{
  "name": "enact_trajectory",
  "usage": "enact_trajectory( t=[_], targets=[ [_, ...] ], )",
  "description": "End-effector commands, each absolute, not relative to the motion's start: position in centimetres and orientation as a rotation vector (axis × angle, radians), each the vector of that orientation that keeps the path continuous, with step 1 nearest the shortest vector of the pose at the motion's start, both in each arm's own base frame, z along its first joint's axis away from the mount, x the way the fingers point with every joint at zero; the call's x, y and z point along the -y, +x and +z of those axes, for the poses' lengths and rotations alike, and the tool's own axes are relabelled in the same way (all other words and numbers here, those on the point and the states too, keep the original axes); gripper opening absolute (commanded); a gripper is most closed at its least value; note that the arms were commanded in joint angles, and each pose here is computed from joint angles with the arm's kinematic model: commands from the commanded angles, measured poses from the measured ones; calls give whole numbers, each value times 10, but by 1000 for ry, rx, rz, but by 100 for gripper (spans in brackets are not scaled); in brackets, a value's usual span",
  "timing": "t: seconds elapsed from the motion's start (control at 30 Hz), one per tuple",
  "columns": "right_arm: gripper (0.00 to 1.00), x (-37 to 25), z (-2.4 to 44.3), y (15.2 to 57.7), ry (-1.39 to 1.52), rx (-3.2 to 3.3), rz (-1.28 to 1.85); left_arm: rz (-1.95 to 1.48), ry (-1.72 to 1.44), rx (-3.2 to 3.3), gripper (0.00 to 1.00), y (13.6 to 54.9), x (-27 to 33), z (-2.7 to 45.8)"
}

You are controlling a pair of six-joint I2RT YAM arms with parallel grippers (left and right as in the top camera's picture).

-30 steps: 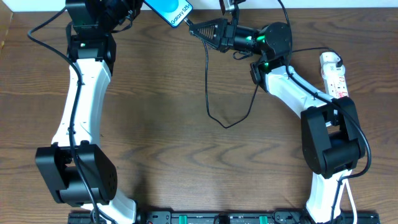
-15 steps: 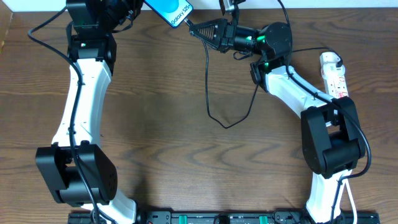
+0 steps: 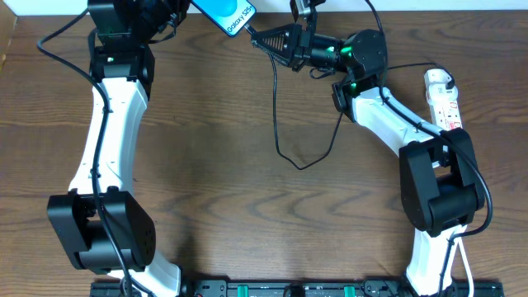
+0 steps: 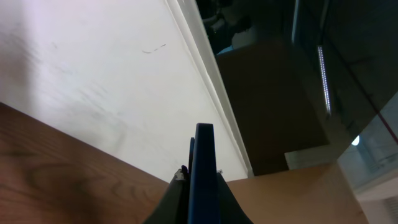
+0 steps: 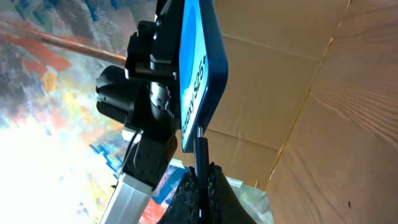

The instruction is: Plug charger to phone and switch on socket

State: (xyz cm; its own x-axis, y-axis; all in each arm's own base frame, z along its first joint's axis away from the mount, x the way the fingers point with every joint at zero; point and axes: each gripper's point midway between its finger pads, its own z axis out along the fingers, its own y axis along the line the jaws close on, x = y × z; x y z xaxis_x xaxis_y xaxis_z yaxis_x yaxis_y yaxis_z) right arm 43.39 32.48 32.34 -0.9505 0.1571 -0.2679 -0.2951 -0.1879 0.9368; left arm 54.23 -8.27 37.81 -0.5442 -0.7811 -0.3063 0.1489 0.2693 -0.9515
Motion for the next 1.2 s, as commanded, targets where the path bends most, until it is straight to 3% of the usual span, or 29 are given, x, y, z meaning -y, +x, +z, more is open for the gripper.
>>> enact_trajectory(
  t=[0.0, 1.17],
  targets=[
    [1, -326, 331, 439, -117, -1749, 2217, -1444, -499, -1725, 7, 534, 101, 386],
    [1, -327, 329, 433, -211, -1741, 2180, -1538, -393, -1785, 8, 519, 118, 386]
  ],
)
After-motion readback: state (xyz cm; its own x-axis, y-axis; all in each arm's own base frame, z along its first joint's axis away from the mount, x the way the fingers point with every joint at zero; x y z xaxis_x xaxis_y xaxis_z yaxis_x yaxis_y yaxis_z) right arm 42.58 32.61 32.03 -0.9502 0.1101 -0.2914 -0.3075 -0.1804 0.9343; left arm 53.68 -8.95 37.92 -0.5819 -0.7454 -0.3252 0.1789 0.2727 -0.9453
